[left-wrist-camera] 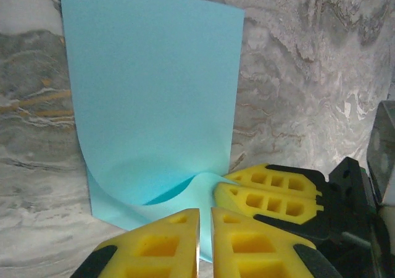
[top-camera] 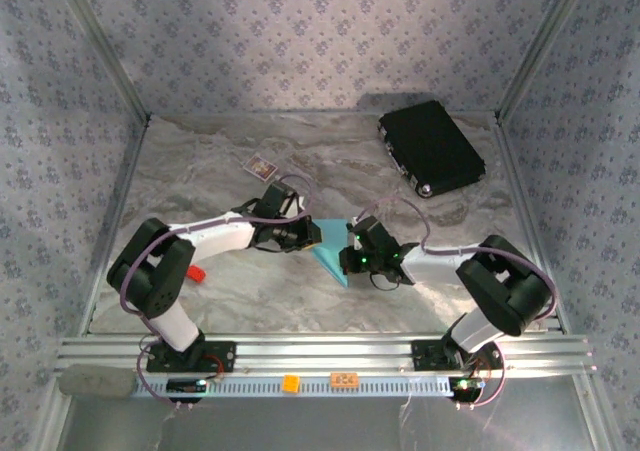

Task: Fold a paper plane with a square sheet of paper (pick it up from the middle)
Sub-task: Third fold the triangle at the center of the table.

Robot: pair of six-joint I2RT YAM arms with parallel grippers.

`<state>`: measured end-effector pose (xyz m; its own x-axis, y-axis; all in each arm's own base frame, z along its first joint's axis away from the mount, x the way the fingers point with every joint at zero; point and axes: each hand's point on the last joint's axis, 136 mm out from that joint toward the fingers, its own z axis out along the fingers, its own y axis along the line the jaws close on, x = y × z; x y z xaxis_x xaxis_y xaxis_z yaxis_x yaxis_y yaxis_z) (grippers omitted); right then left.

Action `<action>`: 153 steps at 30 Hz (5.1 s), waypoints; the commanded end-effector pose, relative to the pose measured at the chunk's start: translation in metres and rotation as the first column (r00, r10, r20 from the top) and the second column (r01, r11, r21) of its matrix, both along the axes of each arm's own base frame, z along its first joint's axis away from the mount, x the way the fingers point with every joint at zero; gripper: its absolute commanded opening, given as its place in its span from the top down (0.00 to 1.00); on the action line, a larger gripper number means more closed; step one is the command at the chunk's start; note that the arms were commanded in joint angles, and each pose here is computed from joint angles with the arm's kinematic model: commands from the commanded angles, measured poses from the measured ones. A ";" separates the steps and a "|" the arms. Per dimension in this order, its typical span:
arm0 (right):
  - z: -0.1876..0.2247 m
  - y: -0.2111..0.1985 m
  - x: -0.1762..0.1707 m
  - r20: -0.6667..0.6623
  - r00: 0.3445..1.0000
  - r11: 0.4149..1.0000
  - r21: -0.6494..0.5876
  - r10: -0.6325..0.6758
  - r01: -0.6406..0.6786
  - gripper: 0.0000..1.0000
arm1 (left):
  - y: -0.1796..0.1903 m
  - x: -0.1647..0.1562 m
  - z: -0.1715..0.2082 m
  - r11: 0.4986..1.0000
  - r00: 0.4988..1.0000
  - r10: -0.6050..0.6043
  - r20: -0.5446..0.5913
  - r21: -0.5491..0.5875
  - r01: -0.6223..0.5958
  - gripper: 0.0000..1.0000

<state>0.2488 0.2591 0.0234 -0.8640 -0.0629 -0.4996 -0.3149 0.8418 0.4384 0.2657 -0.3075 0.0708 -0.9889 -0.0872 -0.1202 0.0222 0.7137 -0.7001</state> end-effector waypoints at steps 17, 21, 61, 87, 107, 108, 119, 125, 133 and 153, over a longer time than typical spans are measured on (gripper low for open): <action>-0.012 -0.005 0.000 -0.040 0.999 0.999 -0.029 -0.033 0.032 1.00 | -0.017 -0.005 0.004 0.999 1.000 -0.016 0.004 -0.048 0.016 0.90; -0.012 -0.006 0.000 -0.039 0.999 0.999 -0.033 -0.034 0.033 1.00 | -0.018 -0.006 0.001 0.999 1.000 -0.022 -0.004 -0.047 0.022 0.91; -0.012 -0.008 -0.001 -0.044 0.998 0.999 -0.037 -0.040 0.038 1.00 | -0.006 -0.032 -0.056 0.999 0.988 -0.010 -0.153 0.031 0.014 0.98; 0.059 0.004 -0.011 -0.074 0.994 0.984 0.169 0.075 -0.061 0.63 | -0.003 -0.032 -0.069 0.998 0.988 -0.010 -0.154 0.067 0.021 0.99; 0.016 0.041 -0.035 -0.253 0.947 0.979 0.099 0.196 -0.176 1.00 | -0.003 -0.032 -0.070 0.997 0.988 -0.008 -0.154 0.072 0.019 0.99; 0.012 0.041 -0.037 -0.265 0.944 0.980 0.092 0.195 -0.177 1.00 | -0.003 -0.031 -0.070 0.997 0.988 -0.007 -0.153 0.073 0.019 0.99; -0.010 0.022 -0.049 -0.309 0.936 0.984 0.002 0.169 -0.177 1.00 | -0.002 -0.032 -0.071 0.997 0.988 -0.006 -0.156 0.078 0.019 0.99; -0.011 0.019 -0.056 -0.324 0.930 0.984 0.025 0.172 -0.174 0.99 | -0.001 -0.032 -0.072 0.996 0.987 -0.006 -0.160 0.083 0.019 0.99; -0.014 0.008 -0.068 -0.334 0.929 0.988 0.042 0.157 -0.152 0.97 | 0.001 -0.033 -0.078 0.995 0.986 -0.001 -0.169 0.099 0.017 1.00; 0.012 -0.008 -0.081 -0.301 0.946 0.990 0.106 0.124 -0.097 0.96 | 0.005 -0.032 -0.080 0.994 0.985 0.011 -0.173 0.108 0.008 1.00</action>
